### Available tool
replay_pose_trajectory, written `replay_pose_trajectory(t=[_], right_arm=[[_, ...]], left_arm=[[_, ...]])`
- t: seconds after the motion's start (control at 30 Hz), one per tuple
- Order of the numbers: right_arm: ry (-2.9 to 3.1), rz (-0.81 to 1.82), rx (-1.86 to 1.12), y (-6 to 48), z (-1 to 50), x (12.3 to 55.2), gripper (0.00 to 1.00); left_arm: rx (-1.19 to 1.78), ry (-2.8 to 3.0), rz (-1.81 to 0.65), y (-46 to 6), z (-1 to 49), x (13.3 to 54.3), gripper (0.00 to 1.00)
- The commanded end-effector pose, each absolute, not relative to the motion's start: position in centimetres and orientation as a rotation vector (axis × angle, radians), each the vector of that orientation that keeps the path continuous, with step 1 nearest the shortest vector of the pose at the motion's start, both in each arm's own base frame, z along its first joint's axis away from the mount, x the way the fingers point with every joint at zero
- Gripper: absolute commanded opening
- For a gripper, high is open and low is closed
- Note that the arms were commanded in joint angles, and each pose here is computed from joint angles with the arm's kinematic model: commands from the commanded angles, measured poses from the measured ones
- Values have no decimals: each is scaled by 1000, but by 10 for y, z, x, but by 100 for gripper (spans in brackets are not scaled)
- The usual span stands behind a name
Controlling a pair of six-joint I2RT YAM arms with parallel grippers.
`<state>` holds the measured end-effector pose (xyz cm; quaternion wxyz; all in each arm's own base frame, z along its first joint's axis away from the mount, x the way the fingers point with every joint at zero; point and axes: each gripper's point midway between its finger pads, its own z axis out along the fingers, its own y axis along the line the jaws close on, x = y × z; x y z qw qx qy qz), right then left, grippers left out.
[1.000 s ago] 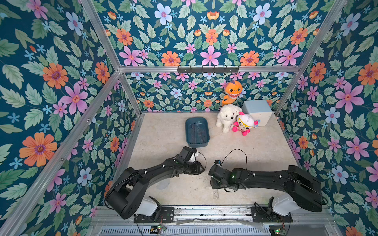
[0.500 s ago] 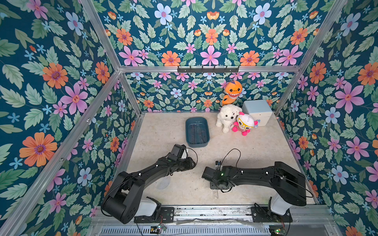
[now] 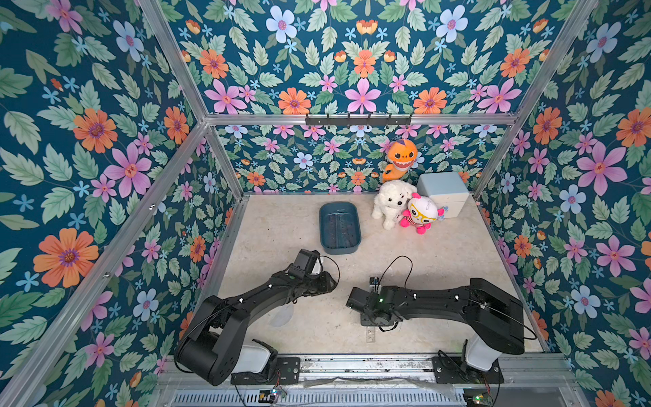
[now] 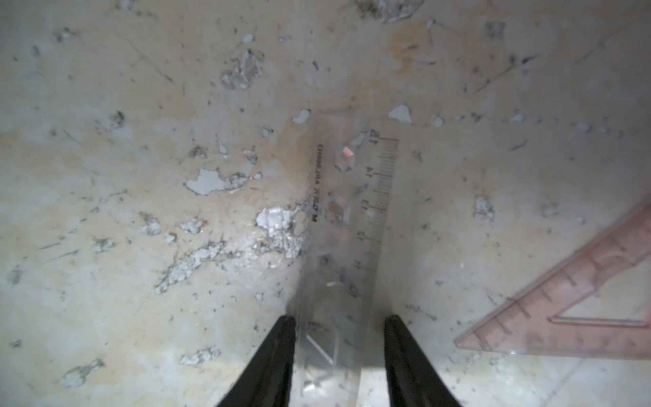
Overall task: Put the scattered rulers into the storage box
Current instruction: Pick up the ruler from the center of the board.
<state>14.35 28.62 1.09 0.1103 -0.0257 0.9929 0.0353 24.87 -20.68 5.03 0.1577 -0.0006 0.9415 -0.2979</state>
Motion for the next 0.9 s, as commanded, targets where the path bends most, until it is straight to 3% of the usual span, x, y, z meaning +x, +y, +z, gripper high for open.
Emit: replay_pose_trajectory(t=[0.0,0.57,0.87], right_arm=[[2959,161,-104,296,1,140,42],[2966,182,-152,301,-11,167,29],[2937,193,-113,306,-14,207,24]], left_arm=[[8,2686,-840,-205,51,251,43],[-13,2701,-828,-203,48,257,43],[-28,2698,-845,-202,47,259,43]])
